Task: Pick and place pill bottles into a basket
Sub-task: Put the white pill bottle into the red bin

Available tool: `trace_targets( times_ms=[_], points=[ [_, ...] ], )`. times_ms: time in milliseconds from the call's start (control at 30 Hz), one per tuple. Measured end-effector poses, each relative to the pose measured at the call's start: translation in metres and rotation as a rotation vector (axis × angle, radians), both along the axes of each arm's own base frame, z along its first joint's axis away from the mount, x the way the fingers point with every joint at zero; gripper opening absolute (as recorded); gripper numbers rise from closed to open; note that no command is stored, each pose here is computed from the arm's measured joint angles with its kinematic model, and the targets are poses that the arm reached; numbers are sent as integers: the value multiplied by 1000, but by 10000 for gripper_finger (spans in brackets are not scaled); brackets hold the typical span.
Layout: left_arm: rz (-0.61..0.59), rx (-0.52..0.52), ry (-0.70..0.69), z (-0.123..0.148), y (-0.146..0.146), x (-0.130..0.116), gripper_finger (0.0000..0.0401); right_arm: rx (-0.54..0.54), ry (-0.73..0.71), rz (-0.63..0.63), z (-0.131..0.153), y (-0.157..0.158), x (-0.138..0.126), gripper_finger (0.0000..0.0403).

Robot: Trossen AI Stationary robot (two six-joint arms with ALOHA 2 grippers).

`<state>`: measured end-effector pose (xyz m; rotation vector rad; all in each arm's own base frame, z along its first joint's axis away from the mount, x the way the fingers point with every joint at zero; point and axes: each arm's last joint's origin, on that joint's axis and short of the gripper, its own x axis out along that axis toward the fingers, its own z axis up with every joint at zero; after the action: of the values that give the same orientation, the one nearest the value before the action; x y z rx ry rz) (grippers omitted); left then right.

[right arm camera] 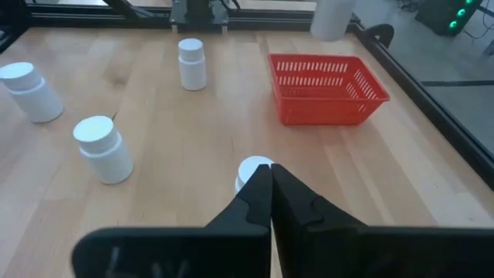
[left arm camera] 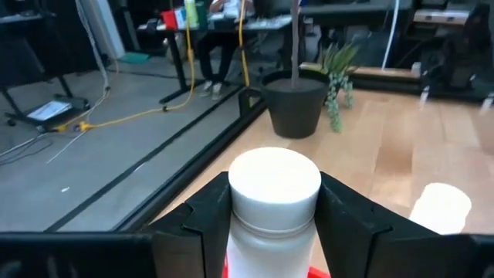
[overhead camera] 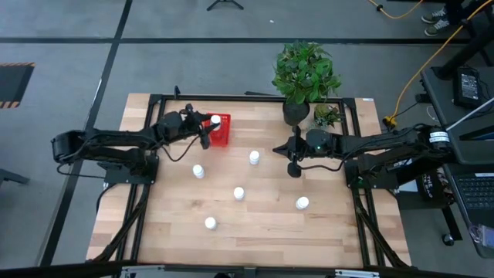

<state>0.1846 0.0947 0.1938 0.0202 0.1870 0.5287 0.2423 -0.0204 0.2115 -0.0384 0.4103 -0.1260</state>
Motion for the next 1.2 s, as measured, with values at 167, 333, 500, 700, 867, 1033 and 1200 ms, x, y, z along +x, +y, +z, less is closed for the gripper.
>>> trace_targets(
  times_ms=[167,333,500,700,867,1033,1200],
  points=[
    [-10,-33,5,-9,18,-3,152,-4,-10,1,1,0,0,2],
    [-12,-53,61,-16,34,6,152,-7,-15,-22,1,-6,0,2],
    [-47,-93,116,-31,45,13,152,6,-16,-51,1,-12,-1,2],
    [-47,-76,92,-41,52,19,152,4,-16,-57,1,-13,-1,2],
    [-41,-90,112,-54,55,23,152,2,-14,-56,1,-13,-1,2],
    [-16,-81,83,-65,59,28,152,3,-14,-55,1,-13,-1,2],
    [-14,-91,80,-75,61,30,152,3,-13,-55,1,-13,-1,2]
  ],
)
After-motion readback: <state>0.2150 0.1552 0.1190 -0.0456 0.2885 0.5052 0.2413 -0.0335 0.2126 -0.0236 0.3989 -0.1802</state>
